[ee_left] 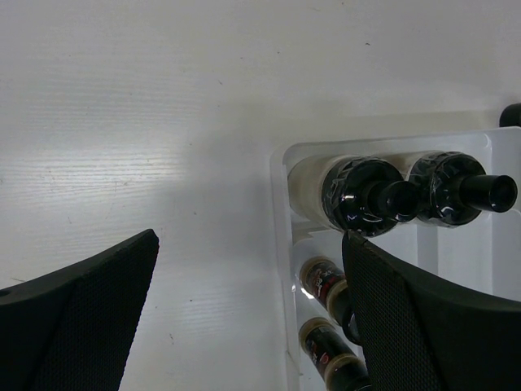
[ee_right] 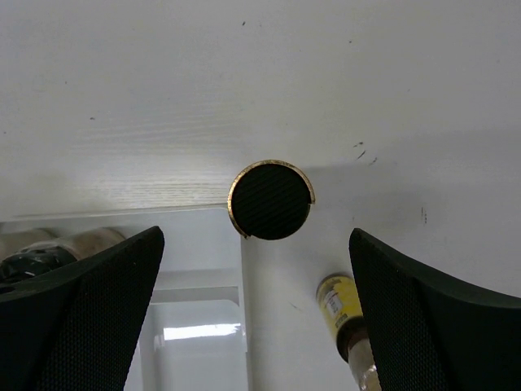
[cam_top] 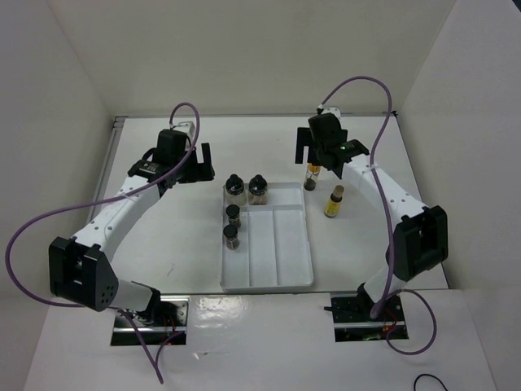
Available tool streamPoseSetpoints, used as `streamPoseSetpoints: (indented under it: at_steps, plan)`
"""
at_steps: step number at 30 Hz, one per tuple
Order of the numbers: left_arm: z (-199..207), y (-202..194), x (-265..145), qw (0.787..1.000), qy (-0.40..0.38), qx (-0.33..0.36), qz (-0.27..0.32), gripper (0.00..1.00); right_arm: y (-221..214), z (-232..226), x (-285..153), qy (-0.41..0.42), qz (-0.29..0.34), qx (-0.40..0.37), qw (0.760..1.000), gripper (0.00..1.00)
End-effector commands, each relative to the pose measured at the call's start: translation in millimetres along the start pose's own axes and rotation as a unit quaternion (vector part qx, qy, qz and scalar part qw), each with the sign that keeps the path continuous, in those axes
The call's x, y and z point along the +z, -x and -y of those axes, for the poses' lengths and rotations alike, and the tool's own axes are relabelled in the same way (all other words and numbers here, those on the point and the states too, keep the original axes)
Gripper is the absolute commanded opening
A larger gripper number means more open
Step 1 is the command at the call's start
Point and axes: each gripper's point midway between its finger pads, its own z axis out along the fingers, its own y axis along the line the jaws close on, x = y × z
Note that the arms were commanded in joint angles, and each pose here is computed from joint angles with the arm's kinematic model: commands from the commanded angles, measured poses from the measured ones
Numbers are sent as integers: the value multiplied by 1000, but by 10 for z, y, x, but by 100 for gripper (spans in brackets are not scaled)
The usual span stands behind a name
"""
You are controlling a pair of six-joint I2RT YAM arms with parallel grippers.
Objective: Organize the condiment bottles
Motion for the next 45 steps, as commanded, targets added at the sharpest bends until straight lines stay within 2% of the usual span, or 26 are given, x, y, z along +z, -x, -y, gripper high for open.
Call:
streamPoseSetpoints:
  at_steps: [1,14,21,25,26,27,30,31,34,39,43,45]
  plan:
    - [9,37,35,1000,-8,10,6,99,31,-57,194,1,6,-7,1000,99]
    - [-24,0,60,1000,-1,15,-1,99,-15,21,492,-19,-4,-2,1000,99]
    - [-24,0,60,1000,-1,15,-1,99,-75,42,604,-25,-12,7,1000,79]
    - [-24,0,60,1000,-1,15,-1,99,-70,57,604,-30,-10,7,999,57]
    - [-24,0,60,1000,-1,15,-1,99,-69,53,605,-30,-10,11,999,49]
    - [-24,0,60,1000,-1,15,-1,99,-88,78,600,-36,-13,9,999,30]
    - [-39,6,61,1000,4,15,1,99,-45,129,563,-52,-12,12,999,6]
    - [-39,6,61,1000,4,15,1,99,-17,189,542,-68,-9,11,998,2]
    - [-34,26,34,1000,2,15,5,99,186,254,341,-82,8,20,996,0]
    - [-34,26,34,1000,2,15,5,99,661,110,-257,-40,70,42,996,0]
    - [-36,75,-25,1000,3,14,16,99,769,-59,-807,-5,100,39,994,0]
    - [-30,98,-57,1000,2,14,21,99,755,-43,-846,-13,97,38,994,0]
